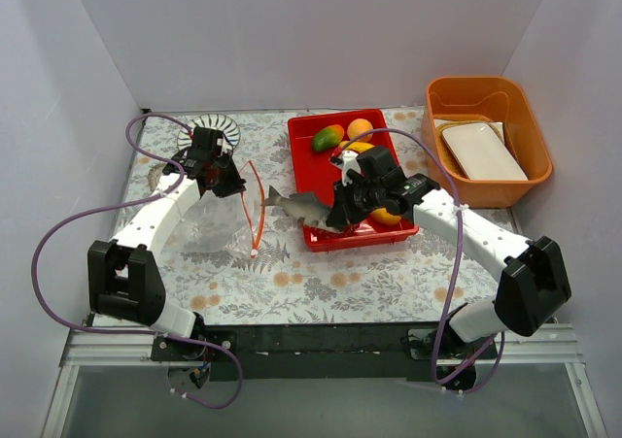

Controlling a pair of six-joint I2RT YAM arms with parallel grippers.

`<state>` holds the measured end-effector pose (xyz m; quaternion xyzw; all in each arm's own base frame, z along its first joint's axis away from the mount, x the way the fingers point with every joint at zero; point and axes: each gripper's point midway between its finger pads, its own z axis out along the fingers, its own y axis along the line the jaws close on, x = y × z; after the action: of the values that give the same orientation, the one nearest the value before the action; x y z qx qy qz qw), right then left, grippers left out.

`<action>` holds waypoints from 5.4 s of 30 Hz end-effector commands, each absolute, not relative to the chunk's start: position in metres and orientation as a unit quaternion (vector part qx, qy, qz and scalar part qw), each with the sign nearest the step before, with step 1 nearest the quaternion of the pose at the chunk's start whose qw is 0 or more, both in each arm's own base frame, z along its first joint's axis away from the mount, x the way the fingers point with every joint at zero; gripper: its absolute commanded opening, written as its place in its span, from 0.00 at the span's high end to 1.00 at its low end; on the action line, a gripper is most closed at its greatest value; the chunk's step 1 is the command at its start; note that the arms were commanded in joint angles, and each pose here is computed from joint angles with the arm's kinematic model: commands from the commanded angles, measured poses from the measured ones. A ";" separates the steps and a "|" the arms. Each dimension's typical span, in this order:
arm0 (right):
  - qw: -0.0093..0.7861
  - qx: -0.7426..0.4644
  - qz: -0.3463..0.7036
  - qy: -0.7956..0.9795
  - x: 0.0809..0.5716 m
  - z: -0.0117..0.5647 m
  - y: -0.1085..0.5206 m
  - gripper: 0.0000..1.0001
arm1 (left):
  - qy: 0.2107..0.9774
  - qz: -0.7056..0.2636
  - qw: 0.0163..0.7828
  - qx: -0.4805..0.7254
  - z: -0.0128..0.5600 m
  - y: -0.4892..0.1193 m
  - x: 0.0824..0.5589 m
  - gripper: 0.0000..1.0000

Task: Place the food in the zip-top bag and seal the zipper
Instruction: Place the fake fish in the zipper food storage bag.

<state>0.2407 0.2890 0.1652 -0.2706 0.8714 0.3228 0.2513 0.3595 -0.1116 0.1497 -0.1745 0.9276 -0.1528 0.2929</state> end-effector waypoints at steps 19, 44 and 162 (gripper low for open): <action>0.221 -0.308 0.305 0.874 0.251 0.173 0.361 0.99 | 0.917 -0.201 0.305 -0.164 0.175 -0.124 0.358 1.00; 0.280 -0.311 0.197 0.886 0.242 0.197 0.374 0.99 | 0.912 -0.212 0.277 -0.215 0.174 -0.143 0.359 1.00; 0.273 -0.203 0.344 0.875 0.282 0.184 0.377 0.36 | 0.849 -0.287 0.347 -0.276 0.254 -0.158 0.326 1.00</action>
<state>0.2813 0.3646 0.1828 -0.1808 0.8896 0.3186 0.2726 0.3271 -0.1664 0.2121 -0.2809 0.8681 -0.2722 0.3056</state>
